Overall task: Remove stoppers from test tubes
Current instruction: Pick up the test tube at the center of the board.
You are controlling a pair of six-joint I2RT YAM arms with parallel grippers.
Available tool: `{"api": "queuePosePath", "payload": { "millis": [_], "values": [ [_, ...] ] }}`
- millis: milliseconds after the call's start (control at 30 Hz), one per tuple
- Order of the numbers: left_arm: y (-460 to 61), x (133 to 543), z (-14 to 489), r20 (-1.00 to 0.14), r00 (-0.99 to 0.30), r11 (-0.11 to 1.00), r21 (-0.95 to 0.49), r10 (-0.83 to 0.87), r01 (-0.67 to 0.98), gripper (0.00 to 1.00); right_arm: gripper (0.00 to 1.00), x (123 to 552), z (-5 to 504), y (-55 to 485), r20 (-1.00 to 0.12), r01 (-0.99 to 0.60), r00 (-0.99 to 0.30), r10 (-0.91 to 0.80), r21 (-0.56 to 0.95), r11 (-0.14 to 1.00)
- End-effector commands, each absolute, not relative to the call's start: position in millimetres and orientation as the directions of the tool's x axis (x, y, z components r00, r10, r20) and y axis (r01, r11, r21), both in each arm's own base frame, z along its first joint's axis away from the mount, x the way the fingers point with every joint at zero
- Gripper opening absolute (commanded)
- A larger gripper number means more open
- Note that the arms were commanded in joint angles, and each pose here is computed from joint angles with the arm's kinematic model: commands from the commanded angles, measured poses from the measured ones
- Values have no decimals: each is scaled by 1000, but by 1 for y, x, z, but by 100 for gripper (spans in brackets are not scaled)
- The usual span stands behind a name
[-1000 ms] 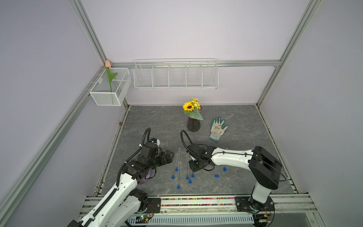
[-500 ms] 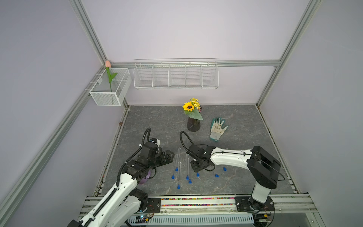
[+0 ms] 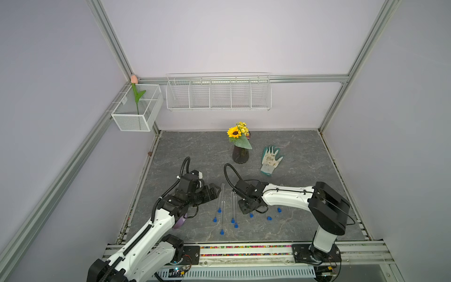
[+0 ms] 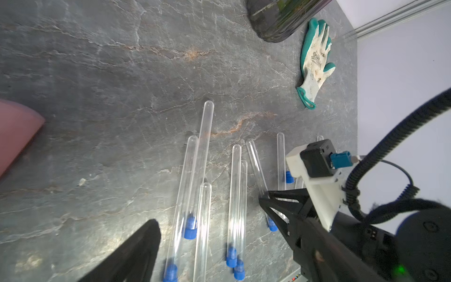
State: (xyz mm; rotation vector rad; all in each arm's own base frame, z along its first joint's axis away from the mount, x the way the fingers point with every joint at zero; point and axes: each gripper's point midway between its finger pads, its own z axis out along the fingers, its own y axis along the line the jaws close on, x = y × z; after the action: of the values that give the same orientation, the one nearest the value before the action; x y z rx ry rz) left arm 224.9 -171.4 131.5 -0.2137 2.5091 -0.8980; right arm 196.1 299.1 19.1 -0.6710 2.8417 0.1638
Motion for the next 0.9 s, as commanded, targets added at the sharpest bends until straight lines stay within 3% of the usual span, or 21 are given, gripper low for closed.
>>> {"api": "queuePosePath", "payload": {
  "millis": [0, 267, 433, 533, 867],
  "values": [
    [-179, 228, 139, -346, -885, 740, -673, -311, 3, 92, 17, 189, 20, 282, -212, -427, -888, -408, 51, 903],
    [-201, 231, 158, -325, -903, 659, -749, -282, 64, 100, 16, 195, 61, 299, -330, -449, -871, -363, 240, 861],
    [-217, 236, 175, -322, -907, 580, -807, -272, 113, 100, 16, 202, 99, 295, -404, -454, -864, -303, 360, 815],
    [-234, 237, 193, -339, -911, 508, -842, -236, 182, 99, 16, 201, 120, 291, -446, -493, -839, -311, 384, 781],
    [-290, 228, 226, -440, -895, 468, -807, -71, 360, 100, 16, 185, 184, 294, -549, -587, -784, -291, 501, 636]
  ]
}}
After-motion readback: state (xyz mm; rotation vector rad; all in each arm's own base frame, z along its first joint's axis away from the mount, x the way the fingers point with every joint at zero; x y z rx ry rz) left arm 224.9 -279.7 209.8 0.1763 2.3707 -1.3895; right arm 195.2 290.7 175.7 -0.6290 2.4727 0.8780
